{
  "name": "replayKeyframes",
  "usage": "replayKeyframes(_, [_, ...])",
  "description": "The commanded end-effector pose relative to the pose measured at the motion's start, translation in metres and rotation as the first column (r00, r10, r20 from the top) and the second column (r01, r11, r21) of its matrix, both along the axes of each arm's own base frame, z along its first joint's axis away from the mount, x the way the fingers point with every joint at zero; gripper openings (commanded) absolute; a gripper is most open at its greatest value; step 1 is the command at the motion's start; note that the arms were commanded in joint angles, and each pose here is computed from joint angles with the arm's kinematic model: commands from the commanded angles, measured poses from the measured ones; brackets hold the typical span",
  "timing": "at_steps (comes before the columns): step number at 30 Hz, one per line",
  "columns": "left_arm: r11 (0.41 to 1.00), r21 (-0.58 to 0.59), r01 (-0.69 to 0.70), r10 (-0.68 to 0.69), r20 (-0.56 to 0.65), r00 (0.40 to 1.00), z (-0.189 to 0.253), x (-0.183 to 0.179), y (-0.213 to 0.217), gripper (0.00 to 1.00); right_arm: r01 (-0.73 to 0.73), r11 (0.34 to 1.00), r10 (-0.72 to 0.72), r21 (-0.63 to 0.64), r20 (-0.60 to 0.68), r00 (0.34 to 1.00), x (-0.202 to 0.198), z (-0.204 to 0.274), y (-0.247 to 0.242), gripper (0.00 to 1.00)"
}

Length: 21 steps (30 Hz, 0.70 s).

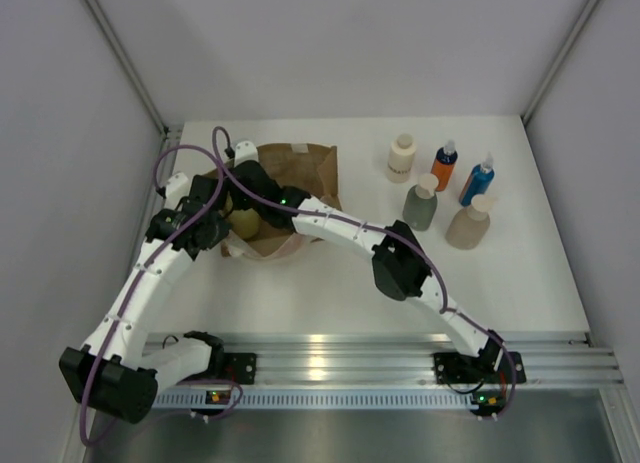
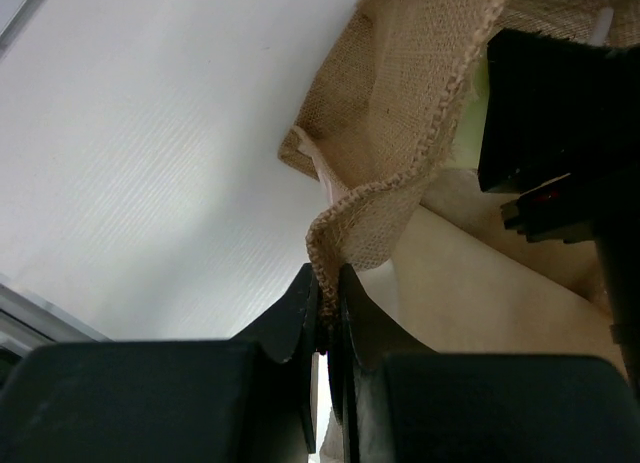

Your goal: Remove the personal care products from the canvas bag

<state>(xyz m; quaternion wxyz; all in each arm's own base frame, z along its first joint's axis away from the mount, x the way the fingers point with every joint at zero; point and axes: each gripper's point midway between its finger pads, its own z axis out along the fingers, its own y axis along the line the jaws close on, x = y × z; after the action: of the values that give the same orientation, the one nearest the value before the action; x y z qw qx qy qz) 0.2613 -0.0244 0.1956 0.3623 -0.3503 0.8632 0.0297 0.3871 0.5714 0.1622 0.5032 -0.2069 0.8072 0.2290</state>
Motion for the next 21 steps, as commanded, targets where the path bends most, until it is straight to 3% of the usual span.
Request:
replayKeyframes(1, [0.999, 0.003, 0.050, -0.049, -0.069, 0.996, -0.007, -0.015, -0.002, 0.00, -0.037, 0.999, 0.035, 0.021, 0.070, 0.997, 0.002, 0.021, 0.001, 0.15])
replayKeyframes(4, [0.999, 0.021, 0.050, -0.048, -0.072, 0.996, -0.007, -0.015, 0.000, 0.00, -0.066, 0.996, 0.058, 0.061, 0.118, 0.991, 0.000, 0.049, 0.000, 0.01])
replayKeyframes(7, [0.999, 0.017, 0.050, -0.049, -0.056, 0.997, -0.002, -0.013, 0.000, 0.00, -0.097, 0.986, 0.072, 0.133, 0.178, 0.981, -0.007, 0.102, -0.008, 0.00])
replayKeyframes(8, [0.999, 0.016, 0.050, -0.049, -0.054, 0.997, -0.002, -0.012, 0.000, 0.00, -0.102, 0.988, 0.082, 0.117, 0.170, 0.982, -0.007, 0.093, -0.009, 0.00])
replayKeyframes(12, [0.998, 0.023, 0.052, -0.051, -0.046, 0.998, 0.002, -0.011, 0.001, 0.00, -0.155, 0.968, 0.105, 0.197, 0.243, 0.964, -0.023, 0.155, -0.023, 0.00])
replayKeyframes(21, [0.998, -0.004, 0.070, -0.070, -0.031, 0.997, 0.001, -0.007, -0.006, 0.00, -0.246, 0.925, 0.130, 0.290, 0.366, 0.921, -0.055, 0.235, -0.063, 0.00])
